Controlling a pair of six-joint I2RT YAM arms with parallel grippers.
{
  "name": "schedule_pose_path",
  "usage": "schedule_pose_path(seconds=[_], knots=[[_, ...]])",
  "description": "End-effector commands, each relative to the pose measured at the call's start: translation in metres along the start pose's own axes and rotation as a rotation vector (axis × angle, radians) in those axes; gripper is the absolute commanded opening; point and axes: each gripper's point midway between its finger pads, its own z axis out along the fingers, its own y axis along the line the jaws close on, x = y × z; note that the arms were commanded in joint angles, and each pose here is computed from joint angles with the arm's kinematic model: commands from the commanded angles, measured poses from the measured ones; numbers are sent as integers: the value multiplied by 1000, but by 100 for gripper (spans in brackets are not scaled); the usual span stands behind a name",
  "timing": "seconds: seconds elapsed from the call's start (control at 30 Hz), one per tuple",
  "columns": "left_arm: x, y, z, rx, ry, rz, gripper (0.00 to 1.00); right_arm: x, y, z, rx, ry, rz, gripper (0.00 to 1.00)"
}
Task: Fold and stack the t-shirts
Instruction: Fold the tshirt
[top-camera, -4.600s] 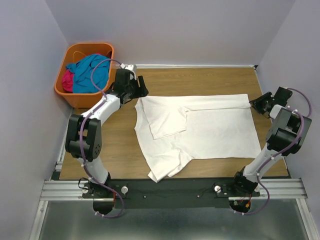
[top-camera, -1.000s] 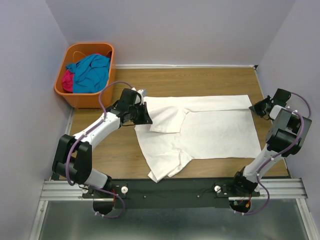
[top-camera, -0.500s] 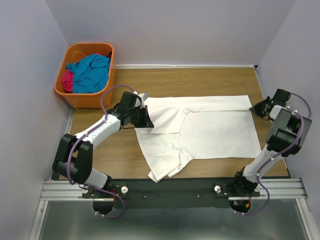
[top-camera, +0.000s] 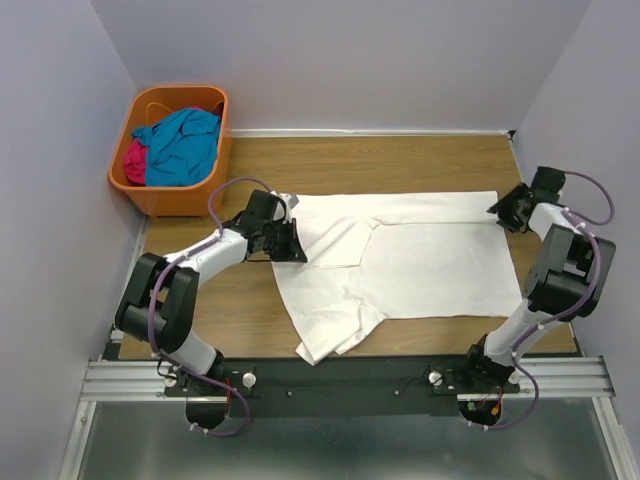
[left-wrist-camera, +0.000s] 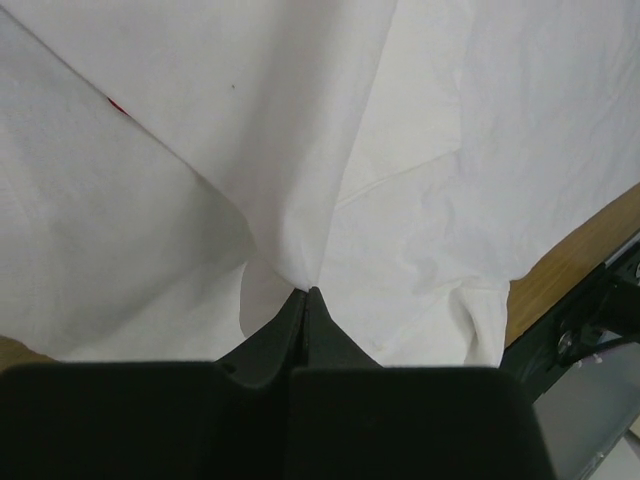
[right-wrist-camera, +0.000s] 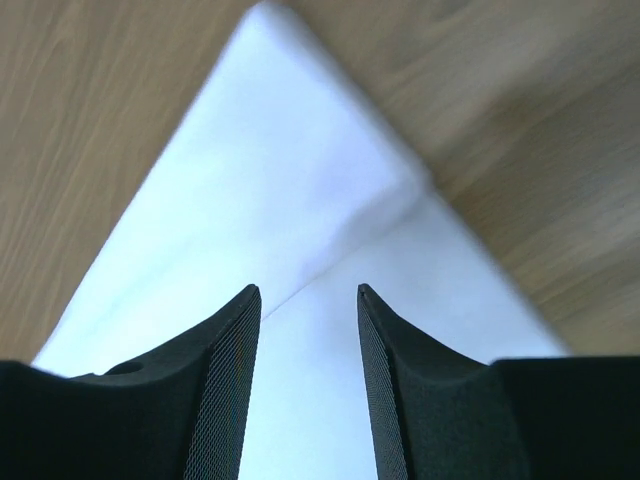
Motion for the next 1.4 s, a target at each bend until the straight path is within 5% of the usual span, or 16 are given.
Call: schedule_pose_path(seconds=[0.0,0.23,0.47,0.77,1.37], knots=[[-11,8,6,-36,-28,36,0,34,54,-39,-24,-17,-173,52],[-17,12,9,-59,-40,47,0,192,146,-81,-423,312,-342,47],[-24,12,11,-64,-54,50,0,294,167,-103,-537,495,-327,41],[-24,12,12,-66,-56,49,0,336,192,-111,-673,570,-258,40],[-30,9,14,-52,-61,50,0,346,157,-93,-498,537,-233,37]])
